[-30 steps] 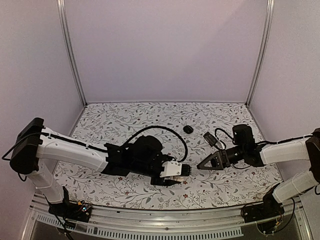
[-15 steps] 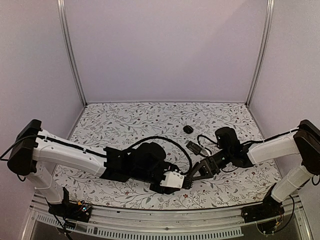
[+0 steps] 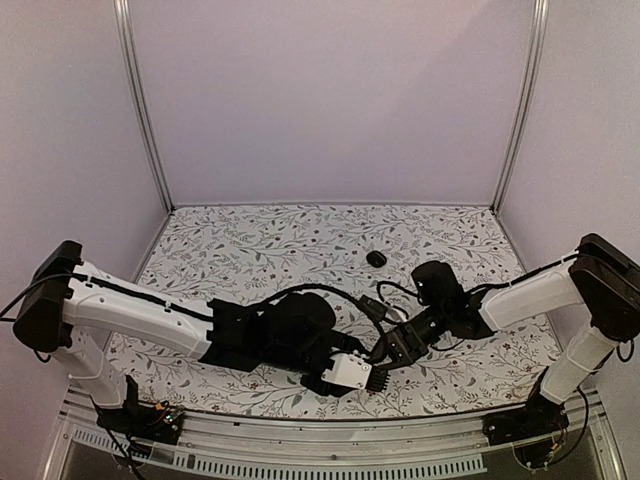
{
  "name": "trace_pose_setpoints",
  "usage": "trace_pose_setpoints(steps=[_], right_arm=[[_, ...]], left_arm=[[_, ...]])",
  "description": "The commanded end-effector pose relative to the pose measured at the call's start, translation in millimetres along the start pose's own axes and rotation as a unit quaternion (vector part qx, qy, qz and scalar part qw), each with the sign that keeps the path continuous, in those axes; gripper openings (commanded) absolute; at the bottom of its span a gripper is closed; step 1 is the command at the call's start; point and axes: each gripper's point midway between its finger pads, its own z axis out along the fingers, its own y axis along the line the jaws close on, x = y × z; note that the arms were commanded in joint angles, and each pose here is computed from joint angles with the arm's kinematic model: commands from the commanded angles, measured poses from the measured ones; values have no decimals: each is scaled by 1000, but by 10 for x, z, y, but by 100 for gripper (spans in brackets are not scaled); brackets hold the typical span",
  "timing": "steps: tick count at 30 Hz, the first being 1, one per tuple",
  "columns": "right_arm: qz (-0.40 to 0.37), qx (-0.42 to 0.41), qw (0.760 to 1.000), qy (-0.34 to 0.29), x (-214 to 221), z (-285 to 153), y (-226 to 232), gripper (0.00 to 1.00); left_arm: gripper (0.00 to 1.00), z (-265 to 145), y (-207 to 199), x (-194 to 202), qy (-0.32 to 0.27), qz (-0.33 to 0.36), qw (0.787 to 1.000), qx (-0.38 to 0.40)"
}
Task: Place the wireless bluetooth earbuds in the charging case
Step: Pass from the left arm to the right
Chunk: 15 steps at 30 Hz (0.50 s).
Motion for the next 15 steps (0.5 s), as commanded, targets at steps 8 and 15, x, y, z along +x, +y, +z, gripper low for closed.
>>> trace_pose_setpoints(steps=[8,15], right_arm=[[-11,-17,1000,15,1,81,55,24],[-13,-23,999,19,5,86,76,10]], left_arm=[[48,-84,54,-180,-13,21,1000,-12],[53,-75,132,-94,9,13,999,-36]])
